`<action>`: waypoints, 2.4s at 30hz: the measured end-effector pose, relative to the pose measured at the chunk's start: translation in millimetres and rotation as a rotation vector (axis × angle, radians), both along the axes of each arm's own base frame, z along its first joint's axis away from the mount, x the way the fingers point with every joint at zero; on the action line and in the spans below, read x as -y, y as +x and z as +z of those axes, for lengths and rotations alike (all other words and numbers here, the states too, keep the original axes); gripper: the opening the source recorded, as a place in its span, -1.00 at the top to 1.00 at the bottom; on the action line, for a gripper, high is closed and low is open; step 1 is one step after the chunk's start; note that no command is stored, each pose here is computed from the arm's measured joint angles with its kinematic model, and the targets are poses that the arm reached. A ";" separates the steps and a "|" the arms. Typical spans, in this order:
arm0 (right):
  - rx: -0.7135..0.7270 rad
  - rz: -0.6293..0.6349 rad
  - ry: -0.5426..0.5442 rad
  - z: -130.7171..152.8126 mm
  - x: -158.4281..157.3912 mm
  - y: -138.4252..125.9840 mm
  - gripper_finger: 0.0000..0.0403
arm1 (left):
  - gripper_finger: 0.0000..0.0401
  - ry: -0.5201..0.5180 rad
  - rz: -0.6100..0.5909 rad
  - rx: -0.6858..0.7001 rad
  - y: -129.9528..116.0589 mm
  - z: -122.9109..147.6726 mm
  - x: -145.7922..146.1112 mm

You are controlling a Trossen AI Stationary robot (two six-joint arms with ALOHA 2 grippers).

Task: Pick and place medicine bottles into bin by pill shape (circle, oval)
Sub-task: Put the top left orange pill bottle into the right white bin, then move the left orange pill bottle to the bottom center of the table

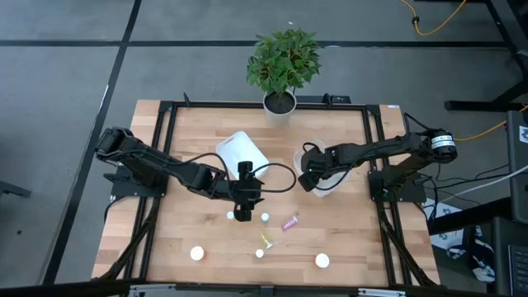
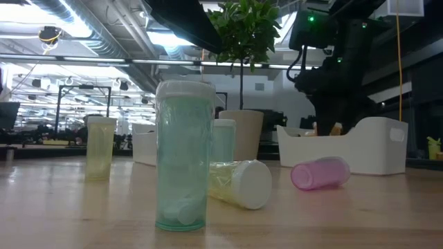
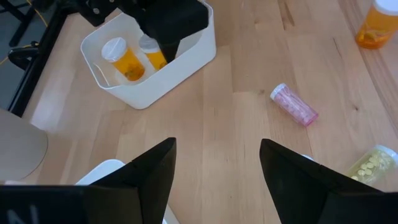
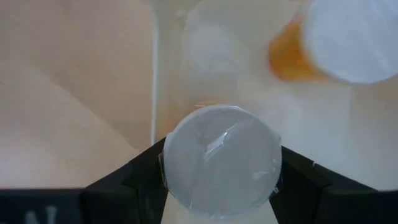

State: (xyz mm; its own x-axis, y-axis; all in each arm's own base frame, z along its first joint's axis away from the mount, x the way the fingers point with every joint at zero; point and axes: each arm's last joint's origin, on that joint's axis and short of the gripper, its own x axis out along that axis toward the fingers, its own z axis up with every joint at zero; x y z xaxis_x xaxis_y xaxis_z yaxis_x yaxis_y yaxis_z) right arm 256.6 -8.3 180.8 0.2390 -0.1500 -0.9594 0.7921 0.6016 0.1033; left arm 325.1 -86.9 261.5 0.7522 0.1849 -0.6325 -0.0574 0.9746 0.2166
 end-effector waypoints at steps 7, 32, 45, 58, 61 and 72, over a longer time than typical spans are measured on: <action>0.003 -0.069 -0.018 0.0 1.0 -0.7 -0.18 | -0.12 0.000 0.000 0.000 0.0 0.0 0.0; -0.025 -0.072 0.019 73.6 -1.5 13.4 -0.64 | -0.12 0.000 0.000 0.000 0.0 0.0 0.0; 0.106 0.217 -0.274 131.0 -66.3 16.3 -0.64 | -0.12 0.000 0.000 0.000 0.0 0.0 0.0; 0.139 0.444 -0.162 132.8 -144.8 -14.3 -0.64 | -0.12 0.000 0.000 0.000 0.0 0.0 0.1; 0.161 0.467 -0.153 133.1 -152.1 -15.6 -0.64 | -0.12 0.000 0.000 0.000 0.0 0.0 0.0; 0.198 0.512 -0.143 134.3 -159.1 -15.3 -0.64 | -0.12 0.000 0.000 0.000 0.0 0.0 0.1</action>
State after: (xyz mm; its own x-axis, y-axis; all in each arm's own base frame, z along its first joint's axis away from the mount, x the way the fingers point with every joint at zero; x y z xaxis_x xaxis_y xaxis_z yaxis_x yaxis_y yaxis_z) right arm 241.3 150.8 315.1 0.4884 -0.0929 -0.8677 0.3694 0.9228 0.1091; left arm 325.1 -87.0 261.5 0.7524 0.1846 -0.6323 -0.0570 0.9746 0.2167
